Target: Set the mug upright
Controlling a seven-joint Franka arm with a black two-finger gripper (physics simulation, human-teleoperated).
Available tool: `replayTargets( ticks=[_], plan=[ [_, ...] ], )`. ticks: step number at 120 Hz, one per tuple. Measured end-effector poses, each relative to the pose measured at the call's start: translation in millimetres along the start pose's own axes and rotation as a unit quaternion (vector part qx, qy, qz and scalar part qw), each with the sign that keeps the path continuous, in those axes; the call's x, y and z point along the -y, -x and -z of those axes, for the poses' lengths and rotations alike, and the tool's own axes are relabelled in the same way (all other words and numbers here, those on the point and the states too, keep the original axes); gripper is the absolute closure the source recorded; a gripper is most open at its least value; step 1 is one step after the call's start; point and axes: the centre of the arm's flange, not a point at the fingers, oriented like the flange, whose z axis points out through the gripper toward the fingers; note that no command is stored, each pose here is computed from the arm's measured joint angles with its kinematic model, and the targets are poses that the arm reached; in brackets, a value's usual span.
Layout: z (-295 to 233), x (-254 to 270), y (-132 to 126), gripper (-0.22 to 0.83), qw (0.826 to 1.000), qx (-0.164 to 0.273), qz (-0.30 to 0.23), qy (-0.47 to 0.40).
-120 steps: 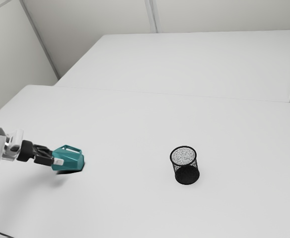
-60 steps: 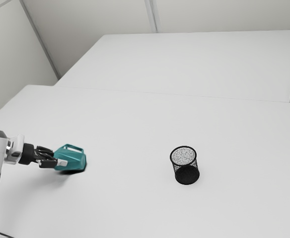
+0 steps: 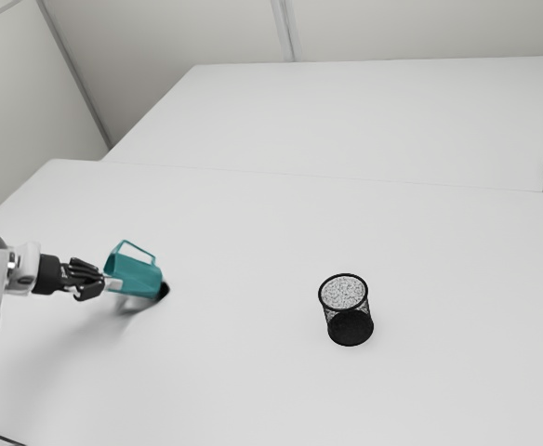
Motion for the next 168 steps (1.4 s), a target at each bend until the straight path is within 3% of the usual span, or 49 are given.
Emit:
replayTargets(
  ticks=[16, 35, 54, 75, 114, 136, 168],
  plan=[
    [9.3, -7.4, -38.0, 0.78, 0.998, 0.021, -0.056, -0.009],
    [17.2, -26.6, -82.2, 0.78, 0.980, 0.138, -0.140, 0.015],
    [2.2, -38.4, -99.6, 0.79, 0.965, 0.223, -0.138, 0.019],
    [-23.8, -50.7, -129.3, 0.79, 0.954, 0.267, -0.137, -0.004],
    [-65.4, -69.9, -174.4, 0.79, 0.953, 0.268, -0.126, -0.059],
    [-74.5, -86.6, -184.0, 0.79, 0.960, 0.228, -0.119, -0.113],
    [-114.1, -115.0, -200.5, 0.79, 0.971, 0.183, -0.086, -0.127]
  ],
)
